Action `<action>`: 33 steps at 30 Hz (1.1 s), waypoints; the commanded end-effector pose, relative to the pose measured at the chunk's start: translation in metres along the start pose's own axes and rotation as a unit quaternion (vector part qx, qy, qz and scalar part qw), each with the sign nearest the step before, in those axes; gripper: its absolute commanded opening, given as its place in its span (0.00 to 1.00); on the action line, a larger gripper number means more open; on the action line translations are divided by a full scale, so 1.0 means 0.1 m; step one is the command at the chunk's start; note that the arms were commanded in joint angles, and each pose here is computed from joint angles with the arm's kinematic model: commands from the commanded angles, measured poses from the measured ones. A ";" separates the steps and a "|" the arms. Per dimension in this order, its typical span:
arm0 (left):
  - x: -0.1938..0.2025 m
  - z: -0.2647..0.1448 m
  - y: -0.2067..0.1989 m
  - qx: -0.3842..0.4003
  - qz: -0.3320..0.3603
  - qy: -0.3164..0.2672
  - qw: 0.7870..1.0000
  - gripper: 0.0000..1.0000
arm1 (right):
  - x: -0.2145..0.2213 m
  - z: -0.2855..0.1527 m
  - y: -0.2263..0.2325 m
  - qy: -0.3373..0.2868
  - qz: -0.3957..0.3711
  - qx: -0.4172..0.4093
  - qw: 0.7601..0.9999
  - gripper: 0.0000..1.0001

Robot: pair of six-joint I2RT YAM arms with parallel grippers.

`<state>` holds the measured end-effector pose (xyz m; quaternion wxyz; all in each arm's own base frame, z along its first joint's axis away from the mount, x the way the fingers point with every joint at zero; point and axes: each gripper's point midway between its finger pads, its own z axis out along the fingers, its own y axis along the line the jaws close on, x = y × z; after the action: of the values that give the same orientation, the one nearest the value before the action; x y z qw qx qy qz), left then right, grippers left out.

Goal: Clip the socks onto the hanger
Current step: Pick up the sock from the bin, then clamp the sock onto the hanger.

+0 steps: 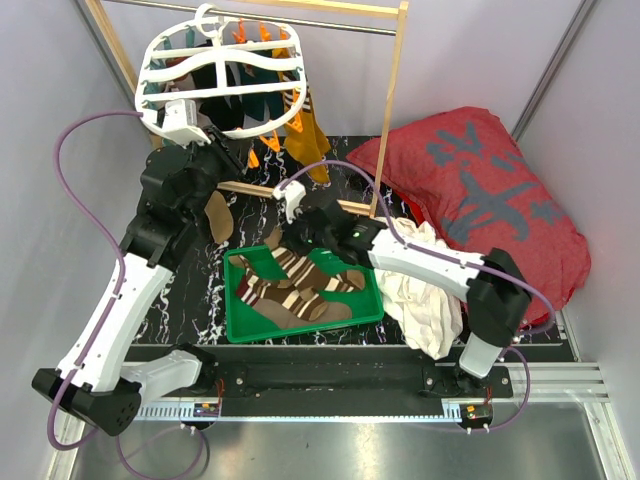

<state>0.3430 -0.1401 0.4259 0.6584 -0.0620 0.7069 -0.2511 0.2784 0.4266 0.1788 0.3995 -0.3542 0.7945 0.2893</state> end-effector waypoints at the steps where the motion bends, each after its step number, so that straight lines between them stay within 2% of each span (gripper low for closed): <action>1: -0.29 -0.15 -0.20 0.038 0.002 -0.032 0.999 0.00 | -0.70 -0.43 -0.01 -0.126 -0.015 0.003 0.992 0.00; 7: -0.32 -0.19 -0.29 0.063 -0.005 -0.038 0.997 0.00 | -1.29 -0.94 0.05 -0.243 -0.042 -0.005 0.969 0.00; 14: -0.30 -0.21 -0.32 0.071 -0.015 -0.038 0.997 0.00 | -1.77 -1.33 0.10 -0.329 -0.040 -0.047 0.942 0.00; 26: -0.28 -0.20 -0.43 0.101 -0.028 -0.034 0.994 0.00 | -2.05 -1.42 0.24 -0.370 -0.048 -0.112 0.921 0.00; 33: -0.26 -0.19 -0.47 0.114 -0.032 -0.030 0.993 0.00 | -2.11 -1.43 0.24 -0.376 -0.043 -0.131 0.916 0.00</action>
<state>0.3237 -0.1560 0.4566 0.6680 -0.0373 0.6706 -0.3205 0.2906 0.4056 0.3908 0.6054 -0.3080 0.5750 0.4561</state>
